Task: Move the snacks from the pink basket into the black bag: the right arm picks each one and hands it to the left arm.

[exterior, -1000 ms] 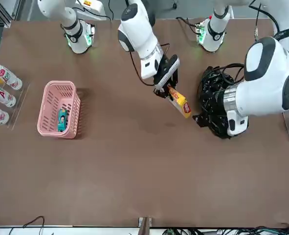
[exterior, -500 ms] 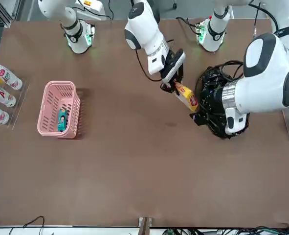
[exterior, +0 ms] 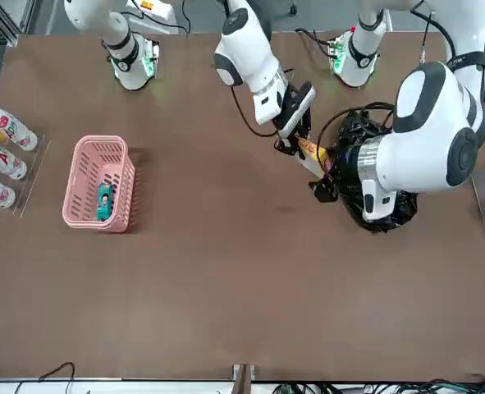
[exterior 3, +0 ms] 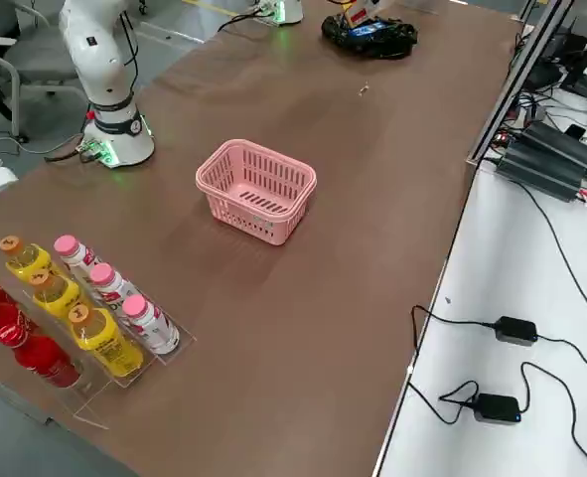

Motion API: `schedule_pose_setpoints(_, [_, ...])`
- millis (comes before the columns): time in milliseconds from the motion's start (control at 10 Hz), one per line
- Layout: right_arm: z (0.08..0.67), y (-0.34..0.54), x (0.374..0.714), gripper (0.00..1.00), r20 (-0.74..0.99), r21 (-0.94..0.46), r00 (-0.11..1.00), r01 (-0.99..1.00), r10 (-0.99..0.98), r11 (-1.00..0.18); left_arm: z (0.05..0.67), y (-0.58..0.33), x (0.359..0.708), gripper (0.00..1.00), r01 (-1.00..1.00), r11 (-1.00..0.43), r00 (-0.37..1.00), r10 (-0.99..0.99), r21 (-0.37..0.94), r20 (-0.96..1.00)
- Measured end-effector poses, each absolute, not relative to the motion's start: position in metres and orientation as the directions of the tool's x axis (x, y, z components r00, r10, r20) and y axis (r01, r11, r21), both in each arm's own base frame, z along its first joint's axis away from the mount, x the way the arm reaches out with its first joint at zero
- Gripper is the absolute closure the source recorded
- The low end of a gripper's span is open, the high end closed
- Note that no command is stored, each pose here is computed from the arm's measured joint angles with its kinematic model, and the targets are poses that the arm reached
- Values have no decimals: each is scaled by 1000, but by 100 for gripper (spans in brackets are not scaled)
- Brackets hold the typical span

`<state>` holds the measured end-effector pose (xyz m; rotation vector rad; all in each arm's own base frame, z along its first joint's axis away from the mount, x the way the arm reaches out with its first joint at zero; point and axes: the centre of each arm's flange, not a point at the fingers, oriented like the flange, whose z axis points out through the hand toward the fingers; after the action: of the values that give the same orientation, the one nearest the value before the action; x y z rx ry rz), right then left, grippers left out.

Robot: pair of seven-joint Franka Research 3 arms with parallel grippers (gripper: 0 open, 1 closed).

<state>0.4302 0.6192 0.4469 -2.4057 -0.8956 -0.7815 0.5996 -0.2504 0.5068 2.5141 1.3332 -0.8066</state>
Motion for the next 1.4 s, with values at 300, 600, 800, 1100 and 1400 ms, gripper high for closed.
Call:
schedule_pose_setpoints(300, [449, 622, 428, 73, 647, -213, 623, 701, 439, -681, 504, -249, 594, 37, 791, -599, 451, 711, -127, -540])
schedule_pose_setpoints(600, [447, 622, 430, 73, 645, -210, 624, 700, 441, -683, 503, -246, 593, 70, 780, -611, 461, 706, -135, -537])
schedule_pose_setpoints(800, [447, 622, 429, 73, 646, -210, 623, 700, 440, -683, 503, -246, 593, 70, 778, -613, 462, 705, -135, -538])
schedule_pose_setpoints(1100, [448, 622, 429, 71, 647, -210, 623, 700, 440, -682, 504, -246, 593, 70, 778, -614, 463, 704, -134, -538])
schedule_pose_setpoints(1400, [454, 624, 429, 46, 657, -214, 617, 703, 433, -678, 504, -241, 594, 70, 757, -643, 496, 679, -112, -541])
